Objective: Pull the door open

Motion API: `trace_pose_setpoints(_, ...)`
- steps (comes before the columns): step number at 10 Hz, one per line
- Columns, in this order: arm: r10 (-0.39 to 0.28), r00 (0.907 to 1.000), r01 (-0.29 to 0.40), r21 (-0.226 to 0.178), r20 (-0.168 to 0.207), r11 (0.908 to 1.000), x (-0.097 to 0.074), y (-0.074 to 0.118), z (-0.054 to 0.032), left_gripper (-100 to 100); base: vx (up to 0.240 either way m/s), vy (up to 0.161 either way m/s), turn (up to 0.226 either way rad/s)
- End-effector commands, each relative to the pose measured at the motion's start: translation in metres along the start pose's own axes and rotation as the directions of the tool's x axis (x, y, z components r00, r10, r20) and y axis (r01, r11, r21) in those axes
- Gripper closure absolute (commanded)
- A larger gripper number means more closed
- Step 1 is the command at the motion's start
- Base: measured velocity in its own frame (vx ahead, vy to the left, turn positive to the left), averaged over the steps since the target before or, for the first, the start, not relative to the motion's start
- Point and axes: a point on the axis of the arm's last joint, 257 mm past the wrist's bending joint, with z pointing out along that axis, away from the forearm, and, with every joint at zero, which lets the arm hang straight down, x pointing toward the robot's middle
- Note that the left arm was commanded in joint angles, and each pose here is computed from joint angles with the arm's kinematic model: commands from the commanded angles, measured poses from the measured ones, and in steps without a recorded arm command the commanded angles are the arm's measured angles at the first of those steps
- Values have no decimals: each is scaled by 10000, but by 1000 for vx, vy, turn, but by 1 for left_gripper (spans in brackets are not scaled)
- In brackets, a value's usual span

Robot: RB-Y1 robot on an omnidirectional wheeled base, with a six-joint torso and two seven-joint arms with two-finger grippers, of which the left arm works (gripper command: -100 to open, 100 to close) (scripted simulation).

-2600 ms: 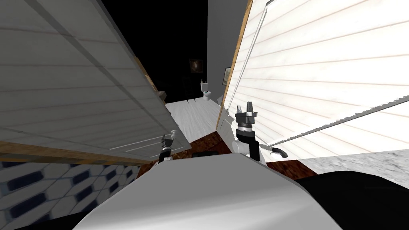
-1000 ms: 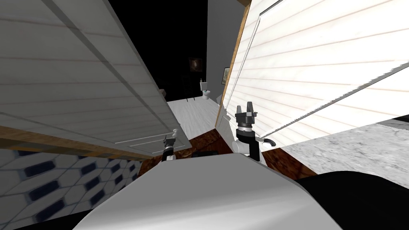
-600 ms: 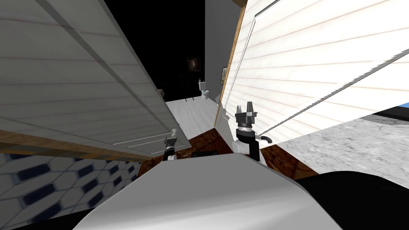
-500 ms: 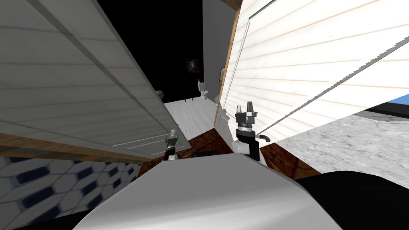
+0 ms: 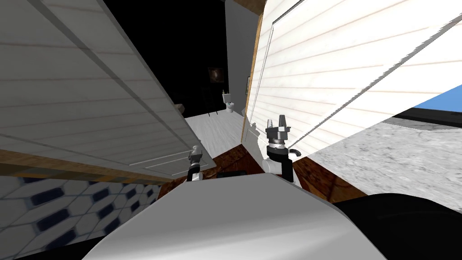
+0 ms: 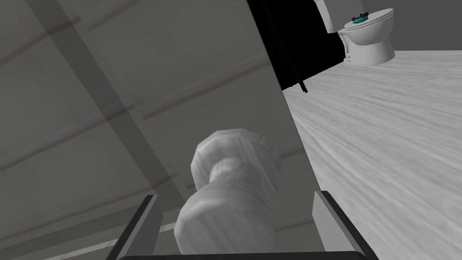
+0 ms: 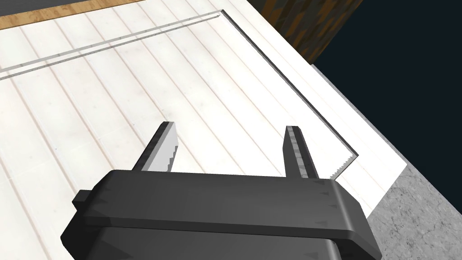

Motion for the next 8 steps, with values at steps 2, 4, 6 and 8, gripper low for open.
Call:
trace_pose_setpoints(2,-887,9960,887,16,67,9961,12,55,7,-100,-67,21,-23)
trace_pose_setpoints(4,-1855,9825,1854,41,147,9827,28,126,17,-100,-71,13,-23)
trace_pose_setpoints(6,-2719,9621,2718,68,216,9623,42,189,24,-100,-94,6,-32)
trace_pose_setpoints(8,-3352,9418,3351,93,269,9421,53,238,29,-100,-79,14,-19)
